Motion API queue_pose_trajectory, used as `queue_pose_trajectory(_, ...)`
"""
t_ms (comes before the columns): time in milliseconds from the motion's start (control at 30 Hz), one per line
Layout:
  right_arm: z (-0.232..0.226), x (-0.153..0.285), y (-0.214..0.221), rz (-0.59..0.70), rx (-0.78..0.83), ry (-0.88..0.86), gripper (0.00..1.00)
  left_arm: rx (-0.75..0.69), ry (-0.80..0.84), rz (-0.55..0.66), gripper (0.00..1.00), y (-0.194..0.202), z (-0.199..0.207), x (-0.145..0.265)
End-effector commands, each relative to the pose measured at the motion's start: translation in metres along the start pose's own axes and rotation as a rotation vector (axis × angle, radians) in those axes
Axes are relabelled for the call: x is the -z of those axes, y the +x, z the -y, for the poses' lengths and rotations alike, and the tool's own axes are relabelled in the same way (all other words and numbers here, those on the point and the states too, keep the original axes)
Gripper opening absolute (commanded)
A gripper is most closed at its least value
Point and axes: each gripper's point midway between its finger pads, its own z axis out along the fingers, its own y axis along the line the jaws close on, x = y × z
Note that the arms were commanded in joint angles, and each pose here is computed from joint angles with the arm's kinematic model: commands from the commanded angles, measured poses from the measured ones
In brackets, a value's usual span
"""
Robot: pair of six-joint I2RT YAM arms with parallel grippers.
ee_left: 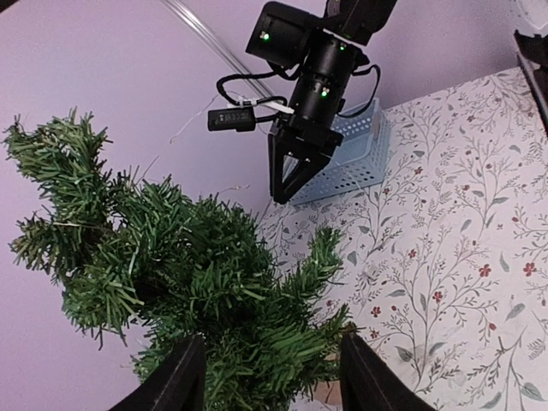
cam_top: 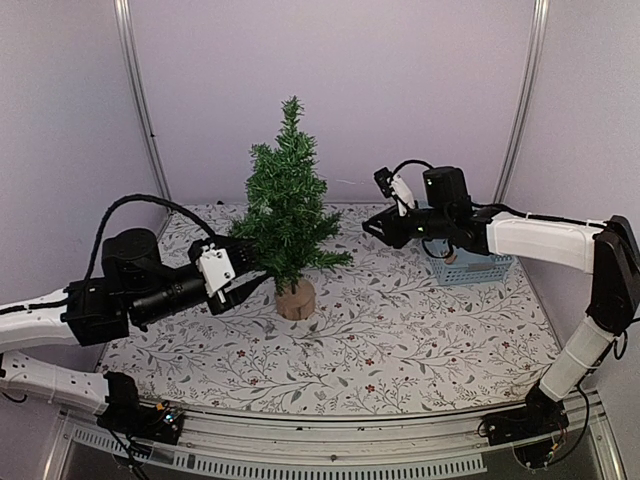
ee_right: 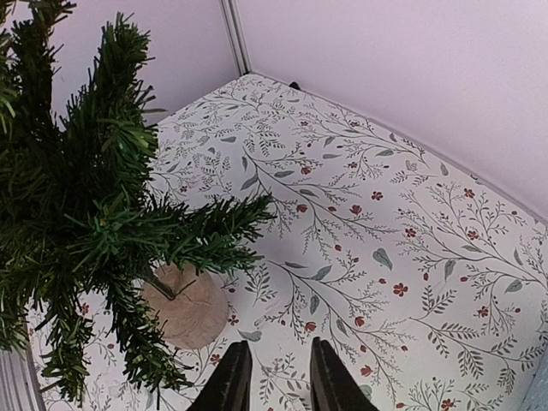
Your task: Decorate the small christmas tree
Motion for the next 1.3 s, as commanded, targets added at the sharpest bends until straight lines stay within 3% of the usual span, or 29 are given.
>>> queue_pose_trajectory(0,-0.01,0.008,-0.001,0.008,0.005,-0.028,0.34,0.061,-0.052,0.021,0.54,-0.003,0.0,0.006)
queue_pose_trajectory(100,-0.014,0.012,0.003,0.013,-0.001,-0.049,0.52,0.065,-0.037,0.019,0.54,0.001,0.012,0.007)
queue_pose_trajectory(200,-0.018,0.018,0.003,0.023,-0.001,-0.059,0.6,0.072,-0.023,0.008,0.55,0.005,0.02,0.007)
queue_pose_trajectory(767,-0.028,0.046,0.005,0.061,-0.056,-0.109,0.77,0.076,-0.019,0.0,0.55,0.011,0.026,0.006)
queue_pose_trajectory(1033,-0.027,0.061,0.015,0.07,-0.087,-0.118,0.73,0.073,-0.026,-0.001,0.55,0.012,0.026,0.006)
queue_pose_trajectory(1267,-0.021,0.062,0.034,0.053,-0.122,-0.111,0.55,0.068,-0.031,-0.002,0.55,0.014,0.026,0.005)
